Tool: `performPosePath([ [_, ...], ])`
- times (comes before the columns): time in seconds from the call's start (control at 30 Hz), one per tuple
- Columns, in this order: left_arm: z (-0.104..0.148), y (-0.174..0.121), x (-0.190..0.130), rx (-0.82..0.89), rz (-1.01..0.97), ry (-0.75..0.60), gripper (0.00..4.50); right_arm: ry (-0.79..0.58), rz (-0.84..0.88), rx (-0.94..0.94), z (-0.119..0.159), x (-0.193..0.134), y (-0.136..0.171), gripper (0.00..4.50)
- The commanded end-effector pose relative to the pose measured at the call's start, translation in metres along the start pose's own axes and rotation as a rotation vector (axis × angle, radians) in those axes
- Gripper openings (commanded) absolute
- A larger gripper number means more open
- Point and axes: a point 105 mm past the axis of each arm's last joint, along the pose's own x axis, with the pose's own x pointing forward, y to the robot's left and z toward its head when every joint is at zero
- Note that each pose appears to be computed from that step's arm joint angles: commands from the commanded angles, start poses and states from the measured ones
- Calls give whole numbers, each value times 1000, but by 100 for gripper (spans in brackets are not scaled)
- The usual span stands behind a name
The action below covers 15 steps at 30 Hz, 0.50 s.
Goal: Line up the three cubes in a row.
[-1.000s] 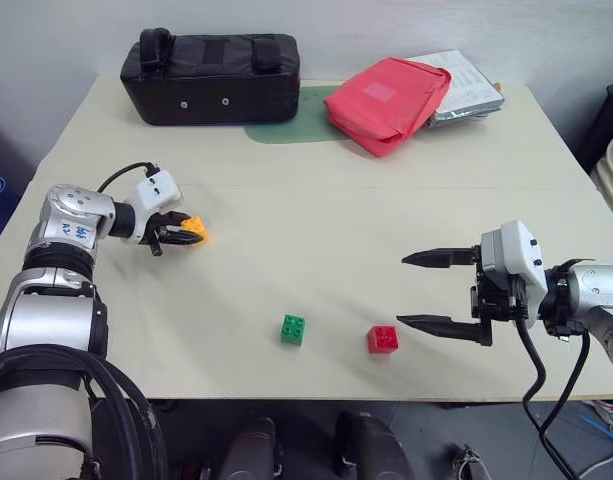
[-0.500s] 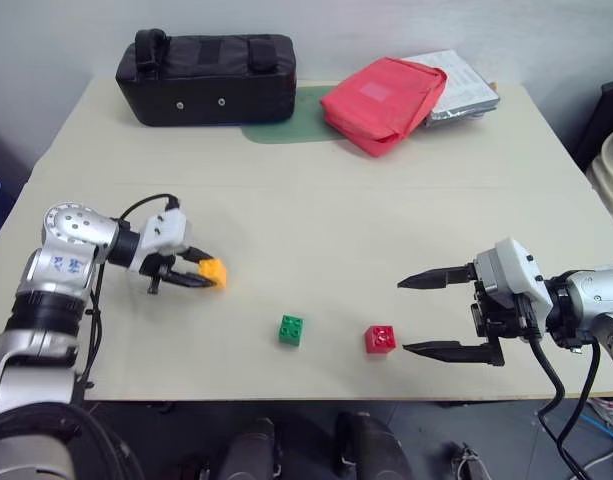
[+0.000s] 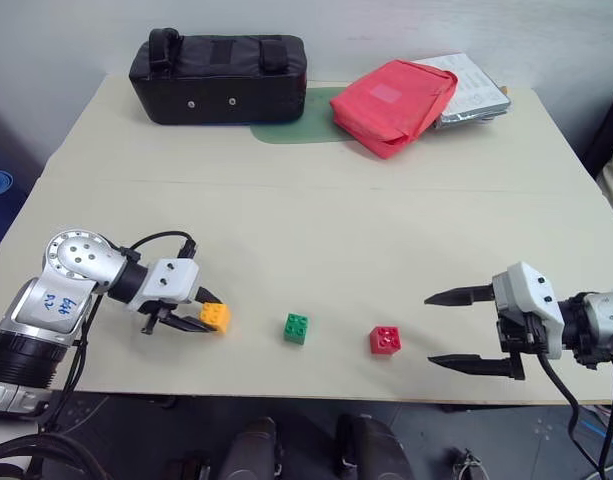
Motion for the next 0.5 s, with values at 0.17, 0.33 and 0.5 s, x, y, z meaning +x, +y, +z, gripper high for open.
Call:
performPosePath([
  [0.17, 1, -1, 6, 28, -17, -11, 150, 8, -5, -37, 3, -1, 3, 450],
  [0.33, -2, -3, 6, -6, -3, -26, 249, 37, -1, -38, -5, -2, 5, 450],
  [0.5, -6, -9, -9, -76, 22, -46, 391, 66, -7, -23, -11, -12, 4, 450],
])
